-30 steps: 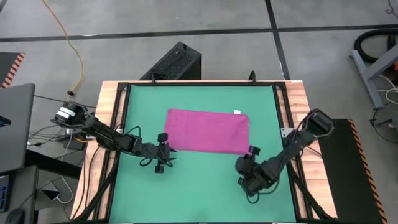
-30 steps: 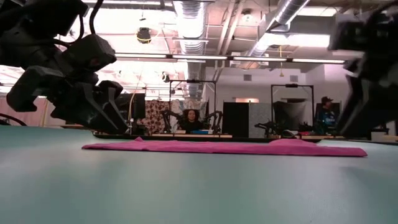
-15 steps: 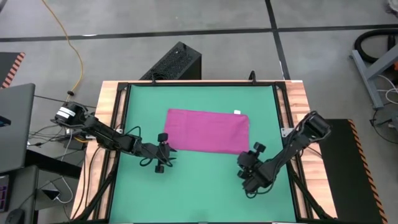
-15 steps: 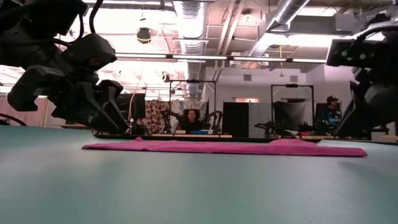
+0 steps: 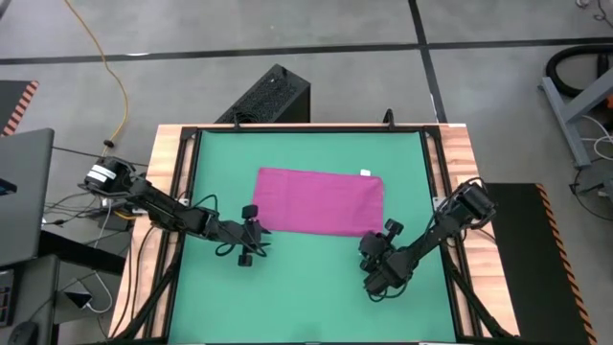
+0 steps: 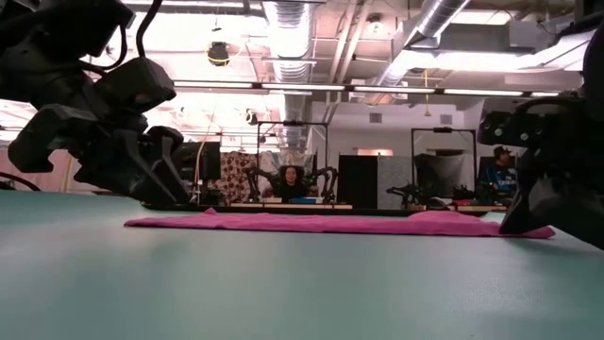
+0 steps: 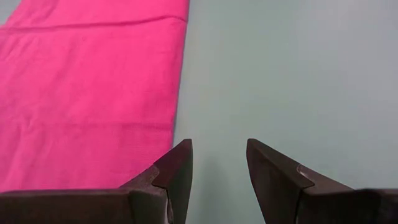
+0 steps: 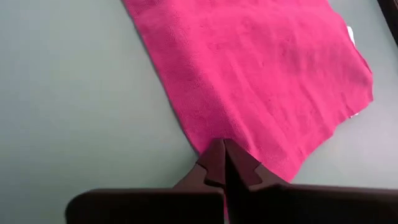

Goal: Roll towel into tight, uniform cylinder
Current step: Roll the pink towel

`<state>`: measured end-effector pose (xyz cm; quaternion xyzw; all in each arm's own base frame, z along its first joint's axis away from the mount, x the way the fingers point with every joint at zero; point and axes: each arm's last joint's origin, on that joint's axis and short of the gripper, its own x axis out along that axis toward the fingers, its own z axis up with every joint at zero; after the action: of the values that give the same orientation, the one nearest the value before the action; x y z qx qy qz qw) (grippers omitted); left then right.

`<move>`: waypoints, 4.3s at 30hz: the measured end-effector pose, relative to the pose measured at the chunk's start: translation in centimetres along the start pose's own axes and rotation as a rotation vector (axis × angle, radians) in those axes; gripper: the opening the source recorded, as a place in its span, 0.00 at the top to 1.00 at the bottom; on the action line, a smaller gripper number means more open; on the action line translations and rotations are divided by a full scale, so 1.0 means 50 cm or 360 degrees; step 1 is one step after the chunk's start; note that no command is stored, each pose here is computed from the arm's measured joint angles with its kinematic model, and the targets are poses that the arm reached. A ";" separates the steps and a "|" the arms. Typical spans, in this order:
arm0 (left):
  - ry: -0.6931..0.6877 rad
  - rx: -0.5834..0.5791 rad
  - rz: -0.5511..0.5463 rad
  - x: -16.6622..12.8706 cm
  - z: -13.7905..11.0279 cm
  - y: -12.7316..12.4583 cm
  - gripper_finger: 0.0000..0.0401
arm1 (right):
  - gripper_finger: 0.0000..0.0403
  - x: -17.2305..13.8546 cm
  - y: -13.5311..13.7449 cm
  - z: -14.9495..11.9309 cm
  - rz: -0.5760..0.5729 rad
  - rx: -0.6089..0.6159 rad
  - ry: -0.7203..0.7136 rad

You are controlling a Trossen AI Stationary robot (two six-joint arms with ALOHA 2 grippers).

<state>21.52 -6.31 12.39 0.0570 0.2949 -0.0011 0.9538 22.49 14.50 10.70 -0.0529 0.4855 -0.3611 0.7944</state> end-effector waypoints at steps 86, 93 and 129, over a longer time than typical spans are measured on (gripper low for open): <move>0.0374 0.0091 0.0648 -0.027 -0.119 0.052 0.99 | 0.98 0.118 -0.085 0.157 -0.0222 0.0201 0.0251; 0.0395 0.0060 0.0654 -0.028 -0.122 0.052 1.00 | 0.98 0.154 -0.118 0.138 -0.0324 0.0470 0.0383; 0.0391 0.0088 0.0604 -0.107 -0.077 0.079 1.00 | 0.98 0.122 -0.064 0.130 -0.0122 0.0793 0.0221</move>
<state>15.05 -2.15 12.67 0.1372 0.3927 0.1773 0.8919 27.71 6.59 11.05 0.1508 0.4325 -0.5022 0.7335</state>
